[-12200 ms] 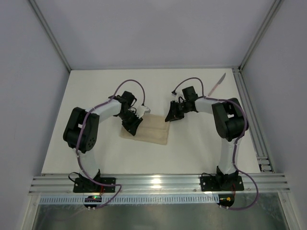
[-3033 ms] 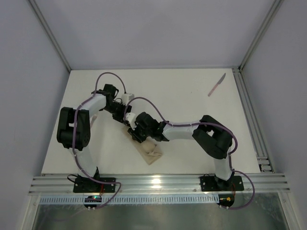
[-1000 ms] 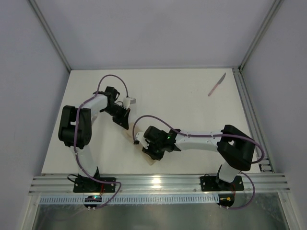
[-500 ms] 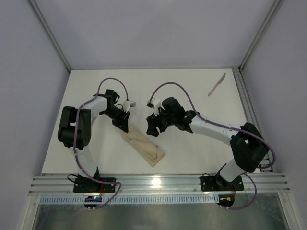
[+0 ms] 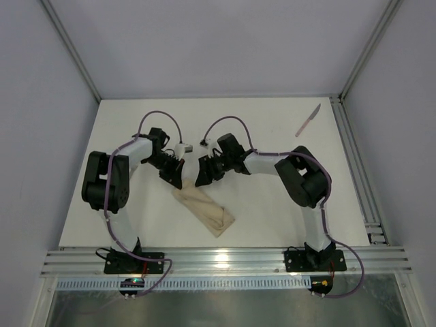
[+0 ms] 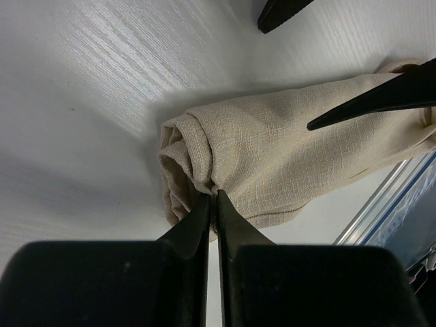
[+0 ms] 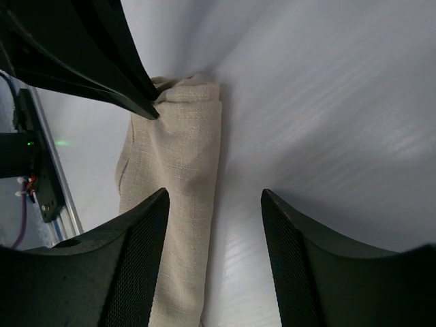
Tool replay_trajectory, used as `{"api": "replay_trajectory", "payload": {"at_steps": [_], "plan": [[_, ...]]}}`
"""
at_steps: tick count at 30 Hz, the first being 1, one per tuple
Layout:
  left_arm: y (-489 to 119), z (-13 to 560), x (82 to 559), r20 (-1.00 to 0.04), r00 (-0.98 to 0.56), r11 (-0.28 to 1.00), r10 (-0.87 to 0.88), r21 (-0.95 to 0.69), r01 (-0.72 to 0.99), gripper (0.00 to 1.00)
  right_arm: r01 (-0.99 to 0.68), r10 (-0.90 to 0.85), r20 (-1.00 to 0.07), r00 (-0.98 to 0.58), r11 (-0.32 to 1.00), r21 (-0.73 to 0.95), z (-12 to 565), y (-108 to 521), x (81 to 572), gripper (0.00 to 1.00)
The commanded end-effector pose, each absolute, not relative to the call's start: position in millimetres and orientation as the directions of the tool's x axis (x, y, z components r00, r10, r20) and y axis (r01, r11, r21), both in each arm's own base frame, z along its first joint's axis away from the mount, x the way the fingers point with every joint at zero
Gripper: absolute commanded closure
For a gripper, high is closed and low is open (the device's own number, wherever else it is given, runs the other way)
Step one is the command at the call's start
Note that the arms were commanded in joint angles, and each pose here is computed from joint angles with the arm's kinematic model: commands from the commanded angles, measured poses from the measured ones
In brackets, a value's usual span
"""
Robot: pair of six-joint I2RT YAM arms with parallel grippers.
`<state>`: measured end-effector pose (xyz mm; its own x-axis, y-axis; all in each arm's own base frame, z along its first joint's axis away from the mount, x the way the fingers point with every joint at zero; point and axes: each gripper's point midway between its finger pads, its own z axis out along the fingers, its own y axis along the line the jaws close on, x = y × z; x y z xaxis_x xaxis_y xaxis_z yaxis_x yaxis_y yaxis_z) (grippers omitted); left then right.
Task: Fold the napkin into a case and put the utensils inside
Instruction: Fold the 2/3-rectangle-folded napkin at the center of the board.
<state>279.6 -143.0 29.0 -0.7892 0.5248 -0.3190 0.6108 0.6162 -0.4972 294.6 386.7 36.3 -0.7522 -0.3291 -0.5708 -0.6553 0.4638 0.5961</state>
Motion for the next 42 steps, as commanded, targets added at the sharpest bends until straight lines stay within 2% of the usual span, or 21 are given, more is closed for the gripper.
{"api": "replay_trajectory", "payload": {"at_steps": [1, 8, 11, 12, 13, 16, 19, 22, 25, 30, 33, 34, 38, 39, 41, 42], "plan": [[-145, 40, 278, -0.353, -0.769, 0.595, 0.533, -0.49, 0.637, 0.98, -0.624, -0.327, -0.532, -0.781, 0.386, 0.679, 33, 402, 288, 0.41], [-147, 44, 282, -0.367, -0.766, 0.594, 0.528, -0.485, 0.641, 0.98, -0.575, -0.35, -0.463, -0.814, 0.383, 0.723, 15, 407, 279, 0.48], [-147, 45, 283, -0.369, -0.765, 0.595, 0.527, -0.482, 0.643, 0.98, -0.562, -0.352, -0.447, -0.822, 0.385, 0.732, 11, 409, 279, 0.63], [-147, 44, 284, -0.369, -0.765, 0.596, 0.527, -0.481, 0.643, 0.97, -0.559, -0.352, -0.443, -0.825, 0.386, 0.734, 10, 410, 279, 0.74], [-147, 44, 285, -0.37, -0.765, 0.598, 0.527, -0.479, 0.643, 0.97, -0.552, -0.353, -0.434, -0.829, 0.389, 0.737, 7, 410, 279, 0.78], [-147, 46, 284, -0.373, -0.766, 0.596, 0.523, -0.482, 0.642, 0.92, -0.551, -0.346, -0.436, -0.831, 0.397, 0.734, 7, 411, 281, 0.96], [-147, 50, 285, -0.383, -0.761, 0.596, 0.524, -0.474, 0.648, 0.82, -0.57, -0.333, -0.464, -0.821, 0.416, 0.708, 11, 408, 292, 0.96], [-146, 62, 286, -0.409, -0.743, 0.587, 0.53, -0.455, 0.669, 0.61, -0.592, -0.362, -0.472, -0.804, 0.416, 0.69, 19, 404, 301, 0.96], [-140, 82, 295, -0.459, -0.715, 0.593, 0.528, -0.403, 0.697, 0.54, -0.604, -0.41, -0.451, -0.793, 0.428, 0.673, 19, 398, 315, 0.96], [-123, 102, 306, -0.505, -0.652, 0.621, 0.565, -0.26, 0.74, 0.49, -0.624, -0.5, -0.404, -0.766, 0.428, 0.654, 9, 387, 322, 0.96], [-115, 112, 313, -0.53, -0.606, 0.622, 0.593, -0.175, 0.763, 0.49, -0.666, -0.558, -0.416, -0.718, 0.378, 0.643, 19, 387, 323, 0.96], [-116, 115, 314, -0.543, -0.59, 0.614, 0.598, -0.162, 0.772, 0.49, -0.652, -0.578, -0.382, -0.721, 0.378, 0.657, 14, 383, 317, 0.96], [-120, 119, 314, -0.588, -0.433, 0.506, 0.683, -0.047, 0.861, 0.47, -0.686, -0.643, -0.394, -0.657, 0.294, 0.665, 16, 379, 308, 0.96], [-129, 122, 319, -0.608, -0.313, 0.424, 0.73, 0.043, 0.905, 0.45, -0.682, -0.655, -0.385, -0.65, 0.28, 0.675, 20, 377, 304, 0.96], [-132, 101, 313, -0.584, -0.236, 0.359, 0.777, 0.102, 0.928, 0.41, -0.682, -0.672, -0.381, -0.635, 0.256, 0.685, 19, 375, 300, 0.96], [-146, 100, 315, -0.604, -0.155, 0.299, 0.782, 0.144, 0.943, 0.4, -0.686, -0.686, -0.381, -0.619, 0.236, 0.689, 21, 372, 296, 0.96]]}}
